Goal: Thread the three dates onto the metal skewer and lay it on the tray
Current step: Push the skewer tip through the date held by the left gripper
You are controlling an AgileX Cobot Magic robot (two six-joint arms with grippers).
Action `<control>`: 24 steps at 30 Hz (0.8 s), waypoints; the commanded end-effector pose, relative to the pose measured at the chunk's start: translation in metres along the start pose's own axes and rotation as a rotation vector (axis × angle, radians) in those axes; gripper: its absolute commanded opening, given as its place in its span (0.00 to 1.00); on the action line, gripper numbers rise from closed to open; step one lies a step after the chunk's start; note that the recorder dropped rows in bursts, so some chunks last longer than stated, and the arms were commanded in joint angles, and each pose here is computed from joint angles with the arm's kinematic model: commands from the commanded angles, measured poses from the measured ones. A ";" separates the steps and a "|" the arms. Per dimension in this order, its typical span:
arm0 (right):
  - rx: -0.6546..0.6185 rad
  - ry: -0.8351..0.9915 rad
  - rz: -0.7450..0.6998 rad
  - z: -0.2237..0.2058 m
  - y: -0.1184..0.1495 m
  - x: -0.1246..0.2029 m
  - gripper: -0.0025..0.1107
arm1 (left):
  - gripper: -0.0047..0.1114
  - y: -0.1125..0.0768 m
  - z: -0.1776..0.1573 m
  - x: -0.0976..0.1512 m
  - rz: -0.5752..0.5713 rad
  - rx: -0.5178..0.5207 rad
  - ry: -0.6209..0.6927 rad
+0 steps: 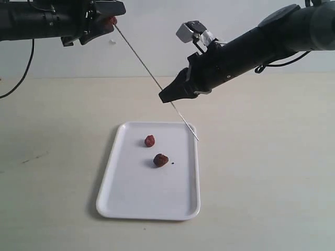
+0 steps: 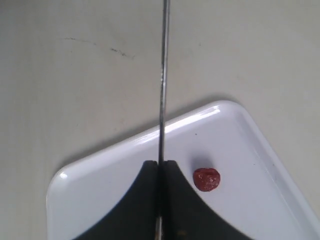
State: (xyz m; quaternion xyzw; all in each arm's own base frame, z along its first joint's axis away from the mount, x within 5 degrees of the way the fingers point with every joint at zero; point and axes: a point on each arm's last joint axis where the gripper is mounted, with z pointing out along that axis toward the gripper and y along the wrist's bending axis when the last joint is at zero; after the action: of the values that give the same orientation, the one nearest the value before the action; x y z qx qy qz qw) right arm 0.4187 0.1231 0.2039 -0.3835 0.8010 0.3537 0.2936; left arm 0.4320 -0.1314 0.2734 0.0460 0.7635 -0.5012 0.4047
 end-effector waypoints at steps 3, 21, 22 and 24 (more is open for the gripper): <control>-0.005 0.002 -0.012 -0.001 0.002 -0.003 0.02 | 0.58 -0.006 -0.002 -0.006 0.007 0.025 -0.013; 0.013 -0.039 0.015 -0.001 0.000 -0.006 0.02 | 0.57 -0.009 -0.001 -0.002 -0.038 0.054 0.017; 0.013 -0.039 0.015 -0.001 0.000 -0.006 0.02 | 0.57 -0.008 -0.001 -0.003 -0.038 0.048 0.014; 0.013 -0.039 0.015 -0.001 0.000 -0.006 0.02 | 0.47 -0.008 -0.001 -0.003 -0.038 0.048 0.014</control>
State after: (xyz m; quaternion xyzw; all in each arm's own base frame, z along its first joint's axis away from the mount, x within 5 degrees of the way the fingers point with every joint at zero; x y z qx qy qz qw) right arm 0.4204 0.1234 0.2048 -0.3713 0.8035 0.3557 0.3000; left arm 0.4292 -0.1342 0.2774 0.0457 0.7564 -0.5270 0.3847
